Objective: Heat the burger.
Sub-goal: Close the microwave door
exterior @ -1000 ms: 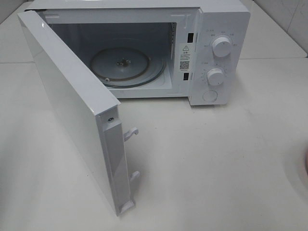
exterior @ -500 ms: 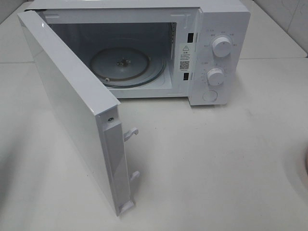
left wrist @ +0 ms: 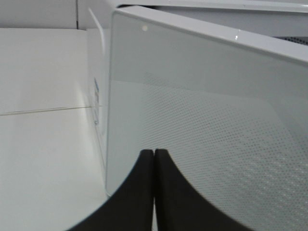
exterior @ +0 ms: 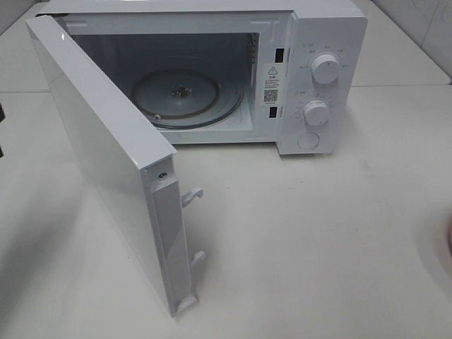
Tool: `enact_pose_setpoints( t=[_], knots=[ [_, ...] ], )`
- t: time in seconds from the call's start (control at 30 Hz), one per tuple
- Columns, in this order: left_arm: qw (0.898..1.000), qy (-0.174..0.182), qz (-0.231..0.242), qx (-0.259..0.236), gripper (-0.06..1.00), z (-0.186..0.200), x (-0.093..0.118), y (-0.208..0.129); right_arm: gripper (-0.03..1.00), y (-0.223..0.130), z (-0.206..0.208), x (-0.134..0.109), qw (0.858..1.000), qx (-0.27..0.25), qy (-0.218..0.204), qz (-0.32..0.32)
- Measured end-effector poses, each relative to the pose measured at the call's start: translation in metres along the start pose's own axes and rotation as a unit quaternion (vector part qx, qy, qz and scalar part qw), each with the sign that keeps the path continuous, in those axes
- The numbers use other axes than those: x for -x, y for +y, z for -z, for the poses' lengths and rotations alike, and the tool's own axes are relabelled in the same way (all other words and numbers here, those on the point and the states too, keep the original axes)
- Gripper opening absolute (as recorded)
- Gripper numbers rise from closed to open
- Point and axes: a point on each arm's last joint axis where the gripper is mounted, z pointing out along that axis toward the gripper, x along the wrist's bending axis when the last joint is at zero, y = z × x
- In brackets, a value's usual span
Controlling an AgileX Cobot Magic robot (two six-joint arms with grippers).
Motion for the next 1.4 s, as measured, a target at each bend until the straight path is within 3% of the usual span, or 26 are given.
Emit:
enact_pose_setpoints(
  t=[0.23,0.47,0.77,1.4],
  knots=[
    [0.999,-0.050,0.008,-0.016,0.00,-0.035,0.020,-0.001,0.76,0.000,0.000,0.000,1.000,0.000,0.000,0.000],
    [0.998,-0.056,0.024,-0.028,0.00,-0.050,0.030,-0.006,0.76,0.000,0.000,0.000,1.000,0.000,0.000,0.000],
    [0.997,-0.071,0.000,-0.043,0.00,-0.064,0.054,-0.019,0.76,0.000,0.000,0.000,1.000,0.000,0.000,0.000],
    [0.997,-0.078,0.018,-0.021,0.00,-0.117,0.095,-0.011,0.76,0.000,0.000,0.000,1.000,0.000,0.000,0.000]
  ],
)
